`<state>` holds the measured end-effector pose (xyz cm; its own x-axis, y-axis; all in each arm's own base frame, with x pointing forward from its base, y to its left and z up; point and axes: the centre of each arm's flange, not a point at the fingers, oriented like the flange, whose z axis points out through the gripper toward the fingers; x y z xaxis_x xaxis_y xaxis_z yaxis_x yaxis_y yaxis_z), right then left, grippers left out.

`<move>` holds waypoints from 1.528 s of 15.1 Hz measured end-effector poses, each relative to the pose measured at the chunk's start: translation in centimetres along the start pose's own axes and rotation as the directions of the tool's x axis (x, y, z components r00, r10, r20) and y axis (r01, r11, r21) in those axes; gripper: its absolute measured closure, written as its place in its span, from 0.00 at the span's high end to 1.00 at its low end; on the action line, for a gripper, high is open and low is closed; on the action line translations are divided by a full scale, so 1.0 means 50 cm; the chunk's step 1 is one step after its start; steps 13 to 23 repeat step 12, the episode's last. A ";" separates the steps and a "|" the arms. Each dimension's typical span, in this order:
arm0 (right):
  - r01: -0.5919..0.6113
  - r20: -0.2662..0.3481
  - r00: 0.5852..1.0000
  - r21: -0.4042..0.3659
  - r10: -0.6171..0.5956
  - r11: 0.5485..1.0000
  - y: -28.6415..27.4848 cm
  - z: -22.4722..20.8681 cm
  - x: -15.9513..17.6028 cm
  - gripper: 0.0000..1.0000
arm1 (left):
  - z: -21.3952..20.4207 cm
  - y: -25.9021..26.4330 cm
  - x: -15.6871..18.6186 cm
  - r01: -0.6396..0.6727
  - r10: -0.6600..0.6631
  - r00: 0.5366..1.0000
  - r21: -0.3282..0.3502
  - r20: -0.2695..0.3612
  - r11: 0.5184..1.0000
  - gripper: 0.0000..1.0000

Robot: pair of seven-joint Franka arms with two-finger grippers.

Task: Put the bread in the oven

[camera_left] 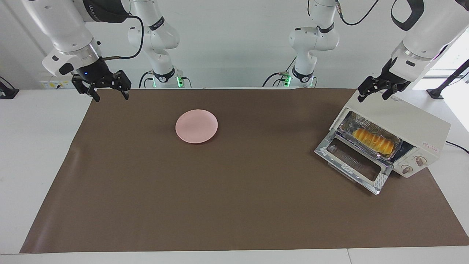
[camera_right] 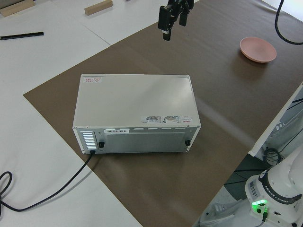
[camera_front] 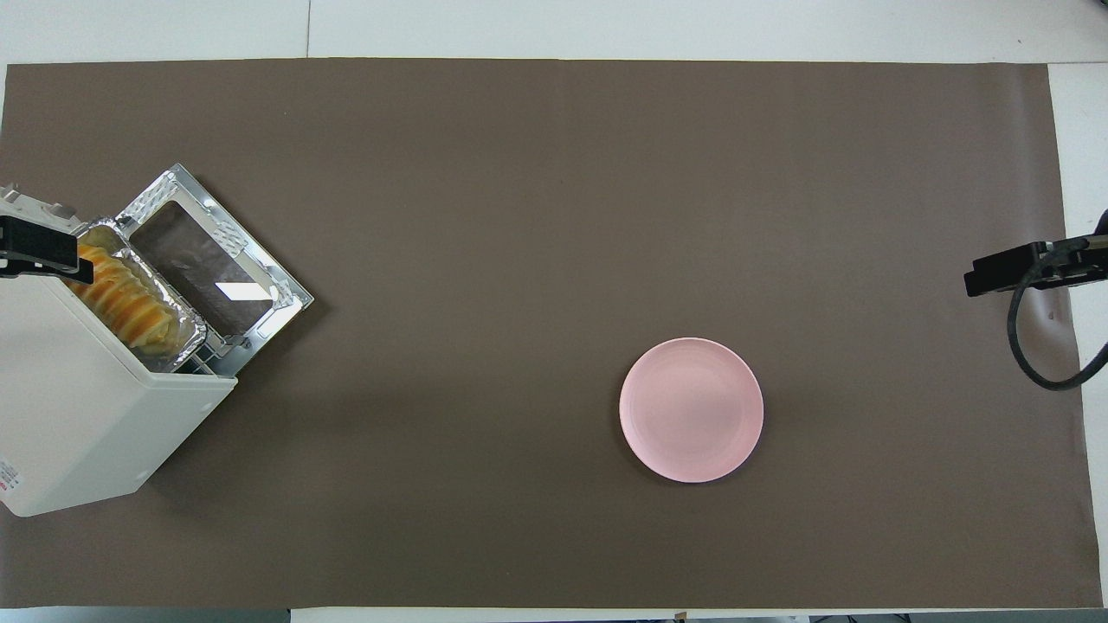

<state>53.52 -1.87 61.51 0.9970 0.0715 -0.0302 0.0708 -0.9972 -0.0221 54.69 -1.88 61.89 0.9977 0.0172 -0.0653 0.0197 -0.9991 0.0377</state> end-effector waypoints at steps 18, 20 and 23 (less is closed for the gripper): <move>0.000 0.000 1.000 0.000 0.000 1.000 0.000 0.000 0.000 1.00 | 0.005 0.009 0.007 -0.008 0.008 1.000 0.000 -0.029 1.000 1.00; 0.000 0.000 1.000 0.000 0.000 1.000 0.000 0.000 0.000 1.00 | 0.005 0.009 0.007 -0.008 0.008 1.000 0.000 -0.029 1.000 1.00; 0.000 0.000 1.000 0.000 0.000 1.000 0.000 0.000 0.000 1.00 | 0.005 0.009 0.007 -0.008 0.008 1.000 0.000 -0.029 1.000 1.00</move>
